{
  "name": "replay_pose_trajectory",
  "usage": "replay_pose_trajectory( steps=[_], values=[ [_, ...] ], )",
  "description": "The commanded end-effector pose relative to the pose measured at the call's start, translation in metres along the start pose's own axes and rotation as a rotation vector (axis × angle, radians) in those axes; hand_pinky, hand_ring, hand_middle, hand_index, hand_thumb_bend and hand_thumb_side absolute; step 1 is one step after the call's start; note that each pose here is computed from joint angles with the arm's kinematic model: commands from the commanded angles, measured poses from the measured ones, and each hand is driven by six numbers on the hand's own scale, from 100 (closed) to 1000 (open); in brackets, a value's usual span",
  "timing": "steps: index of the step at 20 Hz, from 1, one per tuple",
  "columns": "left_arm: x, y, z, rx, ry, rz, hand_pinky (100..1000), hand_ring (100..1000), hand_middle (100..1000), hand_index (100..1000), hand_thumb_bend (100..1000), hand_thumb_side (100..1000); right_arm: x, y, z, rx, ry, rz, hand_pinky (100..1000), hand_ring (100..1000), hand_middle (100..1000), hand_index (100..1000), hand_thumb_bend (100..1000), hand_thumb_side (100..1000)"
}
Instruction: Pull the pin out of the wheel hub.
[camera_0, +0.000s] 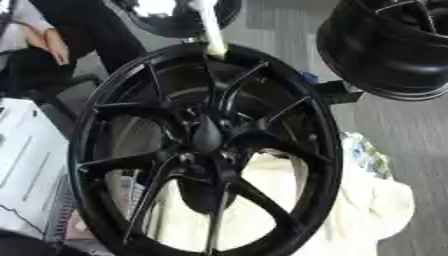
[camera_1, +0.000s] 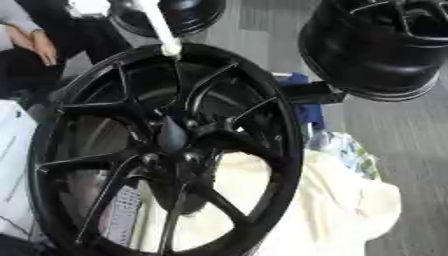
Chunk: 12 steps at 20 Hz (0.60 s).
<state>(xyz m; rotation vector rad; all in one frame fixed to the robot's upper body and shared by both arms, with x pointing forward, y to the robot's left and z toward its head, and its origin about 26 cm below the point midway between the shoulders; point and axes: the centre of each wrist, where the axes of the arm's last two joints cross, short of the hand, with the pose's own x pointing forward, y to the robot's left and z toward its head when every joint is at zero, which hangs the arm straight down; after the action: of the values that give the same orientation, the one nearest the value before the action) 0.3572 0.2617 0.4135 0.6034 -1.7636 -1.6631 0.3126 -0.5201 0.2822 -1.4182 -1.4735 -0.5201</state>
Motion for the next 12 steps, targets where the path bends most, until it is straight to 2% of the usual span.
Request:
replay_pose_trajectory(
  steps=[1,5,9,12],
  values=[
    [-0.019,0.025,0.042,0.151,0.119,0.007,774,572,333,529,100,248,0.018,-0.023,-0.015,-0.298,0.108,0.167,836,636,803,899,100,485],
    [-0.027,0.024,0.05,0.183,0.15,0.027,779,572,333,543,100,270,0.016,-0.026,-0.017,-0.309,0.111,0.177,837,637,802,898,100,480],
    [-0.066,0.026,0.091,0.26,0.394,0.065,778,572,334,546,100,269,0.006,-0.038,-0.024,-0.342,0.125,0.214,835,639,803,899,100,476],
    [-0.099,0.013,0.118,0.323,0.579,0.131,776,573,336,547,100,264,0.009,-0.037,-0.023,-0.34,0.114,0.204,835,640,803,899,100,474]
  ],
)
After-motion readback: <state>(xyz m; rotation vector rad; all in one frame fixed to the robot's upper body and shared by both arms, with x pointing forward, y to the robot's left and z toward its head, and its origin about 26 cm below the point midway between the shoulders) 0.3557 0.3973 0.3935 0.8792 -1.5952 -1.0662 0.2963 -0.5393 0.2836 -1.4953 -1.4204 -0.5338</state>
